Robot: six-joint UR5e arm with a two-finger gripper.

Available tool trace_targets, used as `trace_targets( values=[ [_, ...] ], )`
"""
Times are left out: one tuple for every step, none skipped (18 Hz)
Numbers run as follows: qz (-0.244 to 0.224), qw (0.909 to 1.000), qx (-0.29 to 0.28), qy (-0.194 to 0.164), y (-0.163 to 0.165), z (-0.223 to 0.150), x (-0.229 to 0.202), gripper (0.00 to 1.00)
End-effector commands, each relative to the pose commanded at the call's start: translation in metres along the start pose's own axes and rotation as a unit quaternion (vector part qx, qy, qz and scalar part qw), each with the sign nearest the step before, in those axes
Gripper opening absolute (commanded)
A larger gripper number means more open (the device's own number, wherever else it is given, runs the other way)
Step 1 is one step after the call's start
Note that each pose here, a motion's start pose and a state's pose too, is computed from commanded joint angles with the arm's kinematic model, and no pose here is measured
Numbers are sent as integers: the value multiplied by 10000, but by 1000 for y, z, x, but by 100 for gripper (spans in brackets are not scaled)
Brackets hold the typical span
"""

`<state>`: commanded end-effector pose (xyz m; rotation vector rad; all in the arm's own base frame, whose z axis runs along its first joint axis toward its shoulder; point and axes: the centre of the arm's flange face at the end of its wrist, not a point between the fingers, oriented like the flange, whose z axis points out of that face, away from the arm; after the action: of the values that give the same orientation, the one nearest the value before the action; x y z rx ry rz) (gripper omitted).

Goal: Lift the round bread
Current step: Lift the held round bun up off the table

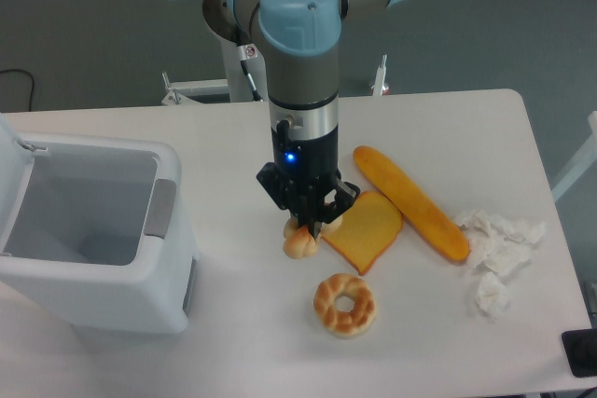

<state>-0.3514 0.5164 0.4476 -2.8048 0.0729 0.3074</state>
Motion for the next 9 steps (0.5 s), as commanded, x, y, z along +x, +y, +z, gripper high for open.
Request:
trace_targets(
  values=[
    [115,9999,-2,-2,1,-1,-1,7],
    [232,9997,0,-21,1,-4,-1,7],
    [288,9996,3,-30,2,-5,-2,7],
    [296,9996,-12,-25,4,-7,-3,7],
    [271,9996,-55,3,9,-8,-6,7],
    [343,9994,-87,44,10,-11,-8,7],
    [499,9985,-160,141,13,-11,-6,7],
    [716,9968,-241,241,17,-12,-5,7],
    [908,9949,-308,320,24,-14,-9,7]
  ],
)
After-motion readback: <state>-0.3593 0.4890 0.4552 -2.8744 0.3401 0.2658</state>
